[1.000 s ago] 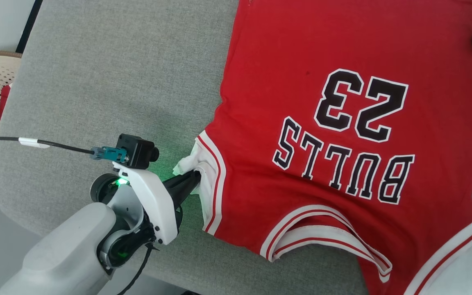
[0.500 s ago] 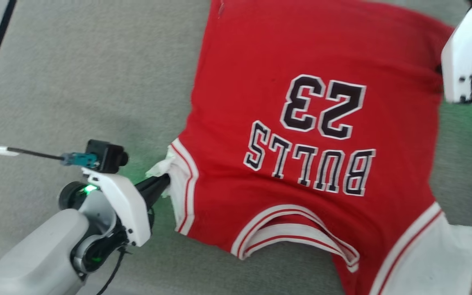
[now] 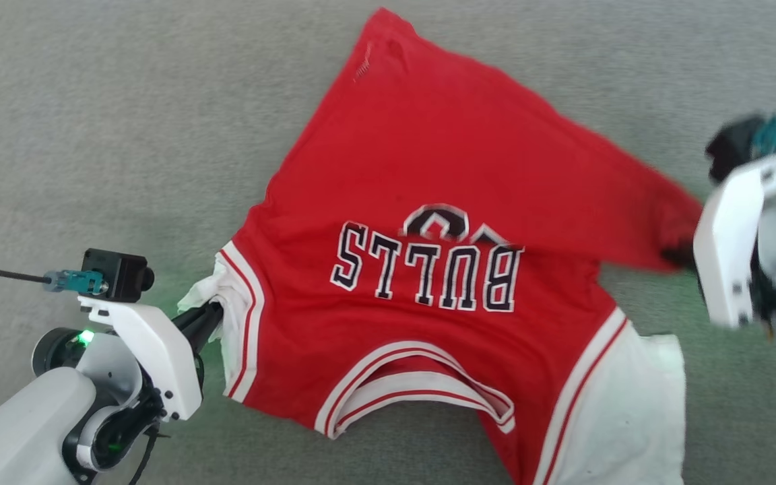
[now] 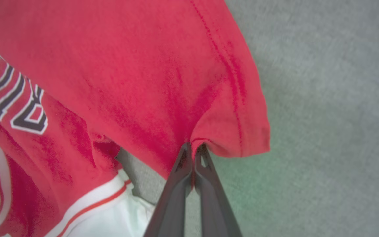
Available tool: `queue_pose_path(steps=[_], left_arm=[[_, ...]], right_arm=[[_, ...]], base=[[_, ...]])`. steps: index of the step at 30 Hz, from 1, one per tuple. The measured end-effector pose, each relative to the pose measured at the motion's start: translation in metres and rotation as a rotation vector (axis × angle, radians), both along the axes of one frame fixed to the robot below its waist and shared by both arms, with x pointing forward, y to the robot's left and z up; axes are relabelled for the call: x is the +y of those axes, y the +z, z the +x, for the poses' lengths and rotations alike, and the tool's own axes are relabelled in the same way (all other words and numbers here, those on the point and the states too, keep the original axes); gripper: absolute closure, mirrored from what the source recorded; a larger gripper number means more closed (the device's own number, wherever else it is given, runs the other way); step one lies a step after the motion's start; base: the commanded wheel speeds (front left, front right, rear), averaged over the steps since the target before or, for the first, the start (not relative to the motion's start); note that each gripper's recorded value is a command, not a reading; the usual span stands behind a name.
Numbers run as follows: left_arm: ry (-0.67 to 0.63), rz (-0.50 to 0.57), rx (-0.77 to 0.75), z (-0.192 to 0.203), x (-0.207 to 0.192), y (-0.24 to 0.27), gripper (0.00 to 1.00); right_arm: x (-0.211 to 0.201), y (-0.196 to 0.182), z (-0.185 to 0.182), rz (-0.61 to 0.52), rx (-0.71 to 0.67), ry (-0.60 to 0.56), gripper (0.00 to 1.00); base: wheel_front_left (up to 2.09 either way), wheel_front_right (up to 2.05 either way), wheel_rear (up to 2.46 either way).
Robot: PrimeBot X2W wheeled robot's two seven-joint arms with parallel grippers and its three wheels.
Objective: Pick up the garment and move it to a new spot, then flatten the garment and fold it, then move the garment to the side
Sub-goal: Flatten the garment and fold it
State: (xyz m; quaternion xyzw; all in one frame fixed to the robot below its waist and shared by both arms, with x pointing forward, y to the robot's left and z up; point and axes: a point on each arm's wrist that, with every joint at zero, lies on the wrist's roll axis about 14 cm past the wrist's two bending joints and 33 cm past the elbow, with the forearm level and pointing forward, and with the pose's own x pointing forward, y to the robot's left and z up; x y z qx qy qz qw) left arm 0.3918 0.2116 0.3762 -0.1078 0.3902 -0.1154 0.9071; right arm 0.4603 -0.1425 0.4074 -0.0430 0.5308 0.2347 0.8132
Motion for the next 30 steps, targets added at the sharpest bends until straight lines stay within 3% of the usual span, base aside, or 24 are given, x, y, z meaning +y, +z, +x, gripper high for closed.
queue_pose_path(steps=[9, 16, 17, 18, 19, 20, 25, 30], left_arm=[[-0.046, -0.014, -0.002, 0.007, -0.016, 0.002, 1.00], [-0.047, -0.017, 0.012, 0.008, -0.016, -0.003, 1.00], [-0.048, -0.019, 0.011, 0.008, -0.017, -0.003, 1.00], [-0.047, -0.020, 0.013, 0.008, -0.017, -0.004, 1.00], [-0.046, -0.021, 0.014, 0.008, -0.017, -0.004, 1.00], [-0.047, -0.023, 0.014, 0.008, -0.017, -0.005, 1.00], [-0.044, -0.023, 0.007, 0.009, -0.017, -0.003, 1.00], [-0.044, -0.026, -0.007, 0.007, -0.018, 0.002, 1.00]], right_arm=[[-0.011, -0.023, -0.088, 0.030, 0.149, -0.065, 1.00], [-0.004, -0.048, -0.105, 0.046, 0.162, -0.115, 1.00], [-0.003, -0.052, -0.104, 0.048, 0.156, -0.119, 0.84], [-0.003, -0.055, -0.103, 0.050, 0.148, -0.127, 0.76], [-0.002, -0.058, -0.103, 0.052, 0.142, -0.132, 0.50], [-0.002, -0.059, -0.102, 0.048, 0.136, -0.128, 0.00], [0.004, -0.051, -0.098, 0.061, 0.096, -0.104, 0.00], [-0.005, -0.018, -0.082, 0.057, -0.013, -0.116, 0.00]], base=[[0.00, 0.00, 0.00], [0.00, 0.00, 0.00], [0.00, 0.00, 0.00], [0.00, 0.00, 0.00], [0.00, 0.00, 0.00], [0.00, 0.00, 0.00], [0.00, 0.00, 0.00], [0.00, 0.00, 0.00]])
